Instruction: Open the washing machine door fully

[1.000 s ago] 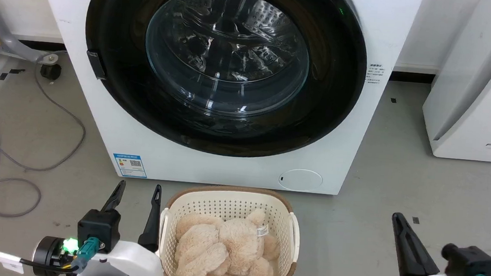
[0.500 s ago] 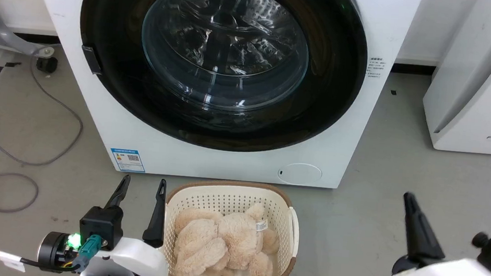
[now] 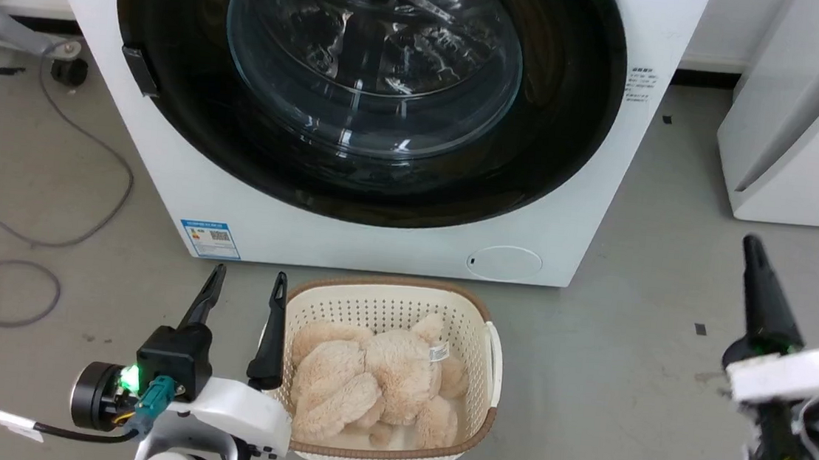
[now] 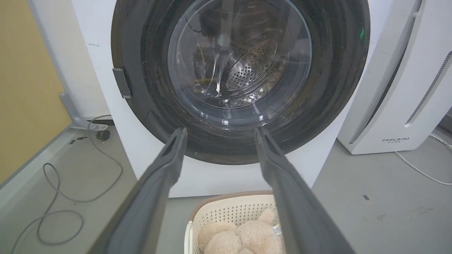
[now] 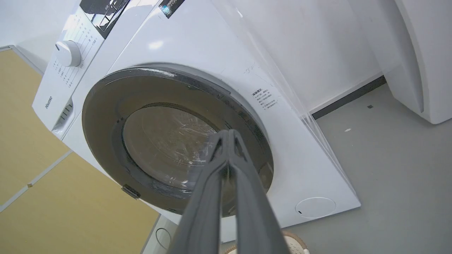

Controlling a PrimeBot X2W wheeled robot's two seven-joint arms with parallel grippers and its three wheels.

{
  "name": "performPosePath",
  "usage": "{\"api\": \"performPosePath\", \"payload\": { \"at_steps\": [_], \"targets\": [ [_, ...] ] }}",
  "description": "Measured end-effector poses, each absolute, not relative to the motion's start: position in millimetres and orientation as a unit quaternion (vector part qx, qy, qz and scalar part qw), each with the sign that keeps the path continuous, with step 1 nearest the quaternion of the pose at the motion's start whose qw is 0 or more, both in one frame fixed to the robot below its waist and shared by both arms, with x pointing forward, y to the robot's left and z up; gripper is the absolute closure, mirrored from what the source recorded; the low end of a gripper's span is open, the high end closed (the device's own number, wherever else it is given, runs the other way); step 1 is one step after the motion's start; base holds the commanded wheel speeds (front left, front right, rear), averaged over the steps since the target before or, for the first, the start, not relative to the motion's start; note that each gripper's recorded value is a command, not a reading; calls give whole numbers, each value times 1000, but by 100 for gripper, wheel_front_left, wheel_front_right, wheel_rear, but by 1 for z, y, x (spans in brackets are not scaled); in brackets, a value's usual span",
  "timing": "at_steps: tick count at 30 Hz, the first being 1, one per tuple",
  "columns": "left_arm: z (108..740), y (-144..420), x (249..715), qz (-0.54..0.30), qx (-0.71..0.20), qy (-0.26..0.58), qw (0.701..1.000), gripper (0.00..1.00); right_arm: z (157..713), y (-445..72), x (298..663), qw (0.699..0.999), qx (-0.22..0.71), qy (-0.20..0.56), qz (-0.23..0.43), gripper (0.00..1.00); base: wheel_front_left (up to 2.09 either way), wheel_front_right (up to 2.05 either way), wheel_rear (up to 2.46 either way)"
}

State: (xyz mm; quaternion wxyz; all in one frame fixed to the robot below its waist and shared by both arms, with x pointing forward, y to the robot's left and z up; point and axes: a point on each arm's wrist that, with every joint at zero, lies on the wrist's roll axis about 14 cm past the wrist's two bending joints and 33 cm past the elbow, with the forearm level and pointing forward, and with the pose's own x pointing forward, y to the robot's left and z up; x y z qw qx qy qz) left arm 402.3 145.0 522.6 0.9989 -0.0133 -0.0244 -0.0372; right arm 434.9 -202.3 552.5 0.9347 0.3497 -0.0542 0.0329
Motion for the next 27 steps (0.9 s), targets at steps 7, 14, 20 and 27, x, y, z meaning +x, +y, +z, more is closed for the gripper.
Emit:
{"api": "performPosePath", "payload": {
  "at_steps": [7,14,20,27],
  "targets": [
    [522,140,411,-42,-19,-29,999,0,566,-212,463,922,380,-60,40,100,0,0,0],
    [523,136,422,-46,-23,-37,998,0,583,-219,496,913,400,-64,53,100,0,0,0],
    [521,132,430,-50,-27,-39,998,0,590,-216,525,905,417,-47,67,100,0,0,0],
    [518,128,440,-54,-31,-42,997,0,597,-209,558,899,429,-22,86,100,0,0,0]
  ]
}}
